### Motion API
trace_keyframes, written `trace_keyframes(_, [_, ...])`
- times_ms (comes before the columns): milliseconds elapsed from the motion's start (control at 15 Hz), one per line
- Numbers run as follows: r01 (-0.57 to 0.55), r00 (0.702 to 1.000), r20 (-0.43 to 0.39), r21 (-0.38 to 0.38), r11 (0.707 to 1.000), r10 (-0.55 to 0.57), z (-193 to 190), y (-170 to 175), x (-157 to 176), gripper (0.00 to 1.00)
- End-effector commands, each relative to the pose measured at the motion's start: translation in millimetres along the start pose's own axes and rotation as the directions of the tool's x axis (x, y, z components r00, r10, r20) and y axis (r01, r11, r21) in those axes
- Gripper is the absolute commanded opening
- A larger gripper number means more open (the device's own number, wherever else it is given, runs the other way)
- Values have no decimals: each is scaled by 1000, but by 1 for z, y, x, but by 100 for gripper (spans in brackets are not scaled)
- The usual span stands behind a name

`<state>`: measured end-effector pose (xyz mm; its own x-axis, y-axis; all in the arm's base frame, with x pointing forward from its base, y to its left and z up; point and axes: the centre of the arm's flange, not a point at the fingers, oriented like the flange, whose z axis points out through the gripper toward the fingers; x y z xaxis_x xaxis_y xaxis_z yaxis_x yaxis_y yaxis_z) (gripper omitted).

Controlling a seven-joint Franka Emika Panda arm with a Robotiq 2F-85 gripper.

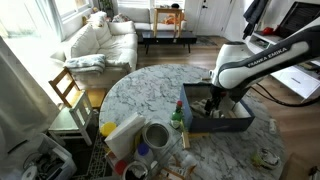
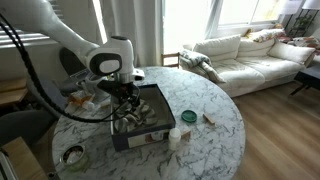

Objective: Pick up the striped towel from the blue box and put it on the table, unfold the striped towel, pick up the wooden blocks from the striped towel and put them on the table one by one

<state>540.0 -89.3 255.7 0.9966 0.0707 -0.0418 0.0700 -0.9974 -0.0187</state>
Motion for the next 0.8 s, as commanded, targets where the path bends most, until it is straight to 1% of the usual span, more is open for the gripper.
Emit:
trace_keyframes(0, [7,999,-34,42,999,-5,16,7,24,100])
trace_keyframes(400, [-14,995,-103,30,999,17,40,2,38,100])
trace_keyframes(667, [-3,997,-83,24,1000,5,60,-4,39,100])
trace_keyframes(733, [-4,997,-76,23,1000,6,63,-5,39,80])
